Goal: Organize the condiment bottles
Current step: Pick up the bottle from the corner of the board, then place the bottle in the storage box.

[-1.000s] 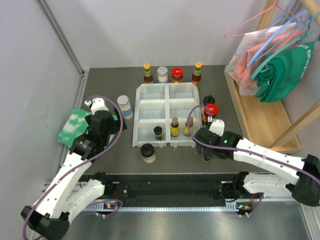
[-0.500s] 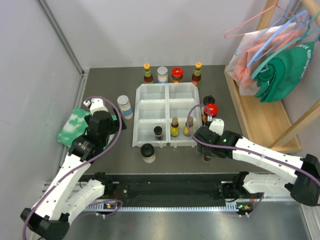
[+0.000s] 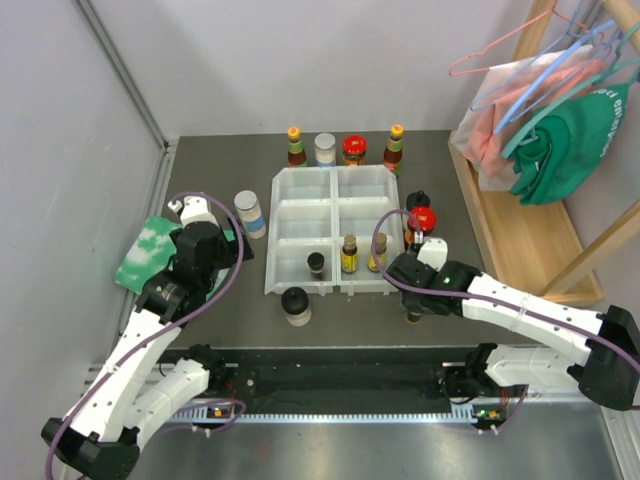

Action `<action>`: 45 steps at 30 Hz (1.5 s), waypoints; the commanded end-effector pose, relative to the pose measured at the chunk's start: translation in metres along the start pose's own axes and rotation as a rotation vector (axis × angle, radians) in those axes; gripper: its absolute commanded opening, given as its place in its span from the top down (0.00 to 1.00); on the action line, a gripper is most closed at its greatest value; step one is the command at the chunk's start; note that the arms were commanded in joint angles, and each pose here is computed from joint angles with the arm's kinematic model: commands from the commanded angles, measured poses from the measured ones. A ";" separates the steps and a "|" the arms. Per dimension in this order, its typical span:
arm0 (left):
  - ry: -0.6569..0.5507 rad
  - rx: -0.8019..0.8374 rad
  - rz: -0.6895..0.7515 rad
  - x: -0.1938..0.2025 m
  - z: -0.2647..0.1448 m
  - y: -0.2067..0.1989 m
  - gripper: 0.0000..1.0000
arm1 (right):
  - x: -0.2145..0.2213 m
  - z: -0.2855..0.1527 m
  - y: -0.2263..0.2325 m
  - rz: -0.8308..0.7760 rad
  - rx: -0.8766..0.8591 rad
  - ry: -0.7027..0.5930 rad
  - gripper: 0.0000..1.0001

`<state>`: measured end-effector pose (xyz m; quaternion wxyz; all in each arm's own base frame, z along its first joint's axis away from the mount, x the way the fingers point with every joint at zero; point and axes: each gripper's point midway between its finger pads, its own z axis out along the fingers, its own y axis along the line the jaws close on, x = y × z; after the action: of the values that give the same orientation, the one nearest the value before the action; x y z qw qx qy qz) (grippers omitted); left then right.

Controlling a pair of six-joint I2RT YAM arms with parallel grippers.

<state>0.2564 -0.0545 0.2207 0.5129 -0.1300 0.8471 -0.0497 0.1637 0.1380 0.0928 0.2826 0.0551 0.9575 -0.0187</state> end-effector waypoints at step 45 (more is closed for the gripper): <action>-0.132 -0.062 -0.029 -0.024 -0.010 0.021 0.01 | -0.159 -0.113 0.296 -0.558 -0.508 -0.337 1.00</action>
<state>0.2537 -0.0389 0.2342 0.5482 -0.1521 0.8212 -0.0441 0.2615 0.4026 0.2659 0.4042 -0.2653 0.8649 0.1353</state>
